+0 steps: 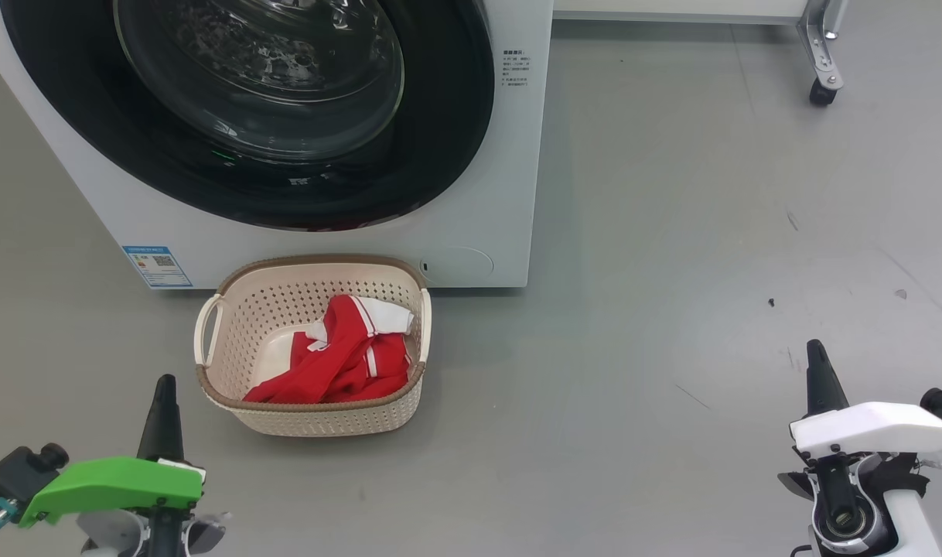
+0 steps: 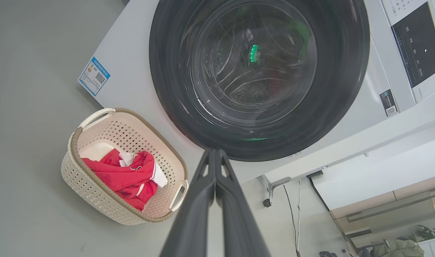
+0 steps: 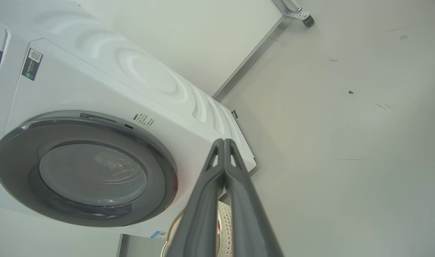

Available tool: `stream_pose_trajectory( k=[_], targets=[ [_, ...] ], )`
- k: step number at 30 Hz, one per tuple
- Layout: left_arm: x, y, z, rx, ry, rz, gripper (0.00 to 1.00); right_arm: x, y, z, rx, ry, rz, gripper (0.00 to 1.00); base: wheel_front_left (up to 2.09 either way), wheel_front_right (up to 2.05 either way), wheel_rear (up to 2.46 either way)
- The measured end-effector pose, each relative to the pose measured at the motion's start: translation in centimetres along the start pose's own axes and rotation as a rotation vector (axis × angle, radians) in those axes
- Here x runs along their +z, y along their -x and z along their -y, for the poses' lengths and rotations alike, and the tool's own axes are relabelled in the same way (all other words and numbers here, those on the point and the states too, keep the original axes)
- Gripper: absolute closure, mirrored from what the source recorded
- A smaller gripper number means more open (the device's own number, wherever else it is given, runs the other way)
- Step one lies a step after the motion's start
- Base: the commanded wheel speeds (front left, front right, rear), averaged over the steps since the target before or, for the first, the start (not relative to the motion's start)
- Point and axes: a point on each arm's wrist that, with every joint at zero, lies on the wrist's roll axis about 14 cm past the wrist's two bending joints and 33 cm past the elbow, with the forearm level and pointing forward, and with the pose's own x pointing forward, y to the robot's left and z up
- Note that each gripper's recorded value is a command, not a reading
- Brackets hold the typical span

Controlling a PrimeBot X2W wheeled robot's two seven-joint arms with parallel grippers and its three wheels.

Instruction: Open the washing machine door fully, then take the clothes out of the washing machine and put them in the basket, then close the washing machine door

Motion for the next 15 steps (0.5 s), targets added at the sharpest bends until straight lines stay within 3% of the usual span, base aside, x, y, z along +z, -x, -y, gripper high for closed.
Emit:
stream_pose_trajectory(
  k=[15],
  targets=[
    [0.4, 0.28, 0.34, -0.01, 0.159, -0.008, 1.0, 0.66, 0.16, -0.09, 0.01, -0.191, 0.0, 1.0, 0.0, 0.0, 0.0]
  ],
)
